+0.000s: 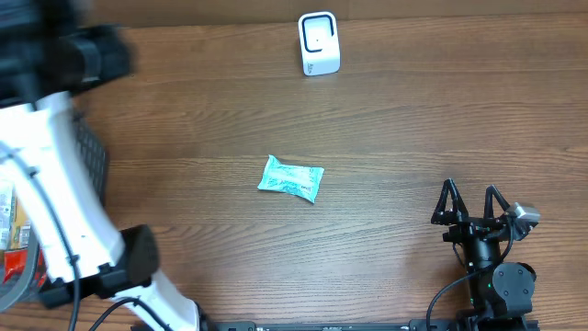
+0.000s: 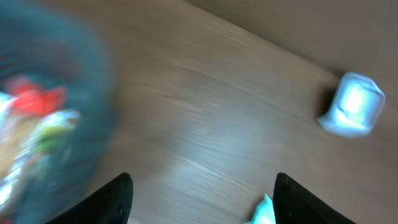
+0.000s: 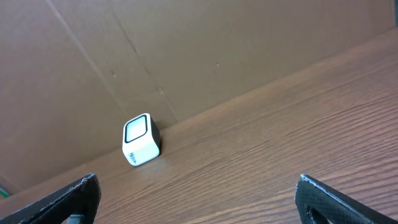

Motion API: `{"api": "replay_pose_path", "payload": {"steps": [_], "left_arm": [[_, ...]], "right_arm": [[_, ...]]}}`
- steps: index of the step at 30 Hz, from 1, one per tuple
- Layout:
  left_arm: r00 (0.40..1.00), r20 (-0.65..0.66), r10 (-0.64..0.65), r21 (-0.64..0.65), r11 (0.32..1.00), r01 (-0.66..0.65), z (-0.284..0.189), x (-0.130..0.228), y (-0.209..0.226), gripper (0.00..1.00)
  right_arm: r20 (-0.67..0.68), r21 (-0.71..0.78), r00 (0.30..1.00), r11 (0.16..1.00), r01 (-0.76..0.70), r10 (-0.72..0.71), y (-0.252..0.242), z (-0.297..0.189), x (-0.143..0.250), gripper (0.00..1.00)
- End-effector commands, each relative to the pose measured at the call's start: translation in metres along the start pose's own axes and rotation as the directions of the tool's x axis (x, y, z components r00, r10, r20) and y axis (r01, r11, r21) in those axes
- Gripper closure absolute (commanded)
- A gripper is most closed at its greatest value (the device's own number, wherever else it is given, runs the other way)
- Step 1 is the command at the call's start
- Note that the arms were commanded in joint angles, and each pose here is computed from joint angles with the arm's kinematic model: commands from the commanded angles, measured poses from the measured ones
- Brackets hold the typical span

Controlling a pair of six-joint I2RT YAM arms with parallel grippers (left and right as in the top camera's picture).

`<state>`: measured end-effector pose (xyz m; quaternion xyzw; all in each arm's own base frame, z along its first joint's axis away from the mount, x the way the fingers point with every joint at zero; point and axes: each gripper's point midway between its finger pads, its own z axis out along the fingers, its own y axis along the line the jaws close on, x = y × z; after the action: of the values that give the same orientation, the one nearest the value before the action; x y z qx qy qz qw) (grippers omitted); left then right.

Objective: Scan the item barcode
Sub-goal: 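Release the green bag and move the left gripper back to the basket, then grasp the yellow-green tea drink pouch in the basket with left gripper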

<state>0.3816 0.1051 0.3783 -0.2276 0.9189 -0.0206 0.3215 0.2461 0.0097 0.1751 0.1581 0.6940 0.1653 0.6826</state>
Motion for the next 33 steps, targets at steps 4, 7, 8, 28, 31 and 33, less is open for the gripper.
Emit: {"api": "replay_pose_path", "payload": {"steps": [4, 7, 8, 28, 31, 33], "left_arm": [[0.954, 0.068, -0.293, -0.228, 0.926, 0.300, -0.015, -0.006, 0.127, 0.34], [0.925, 0.063, -0.376, -0.308, 0.874, 0.376, -0.014, 0.006, 0.164, 0.34], [0.918, 0.061, -0.393, -0.328, 0.861, 0.390, -0.013, 0.009, 0.174, 0.34], [0.926, -0.252, -0.281, -0.347, 0.919, 0.185, 0.110, 0.082, 0.246, 0.32], [0.920, -0.301, -0.252, -0.355, 0.925, 0.137, 0.127, 0.100, 0.253, 0.27], [0.916, -0.320, -0.242, -0.364, 0.924, 0.117, 0.137, 0.110, 0.258, 0.24]], "right_arm": [[0.006, 0.006, 1.000, 1.000, -0.003, 0.002, -0.002, 0.000, 0.001, 0.00], [0.006, 0.006, 1.000, 1.000, -0.003, 0.002, -0.002, 0.000, 0.001, 0.00], [0.006, 0.006, 1.000, 1.000, -0.003, 0.002, -0.002, 0.000, 0.001, 0.00], [0.006, 0.006, 1.000, 1.000, -0.003, 0.002, -0.002, 0.000, 0.001, 0.00], [0.006, 0.006, 1.000, 1.000, -0.003, 0.002, -0.002, 0.000, 0.001, 0.00], [0.006, 0.006, 1.000, 1.000, -0.003, 0.002, -0.002, 0.000, 0.001, 0.00]]}}
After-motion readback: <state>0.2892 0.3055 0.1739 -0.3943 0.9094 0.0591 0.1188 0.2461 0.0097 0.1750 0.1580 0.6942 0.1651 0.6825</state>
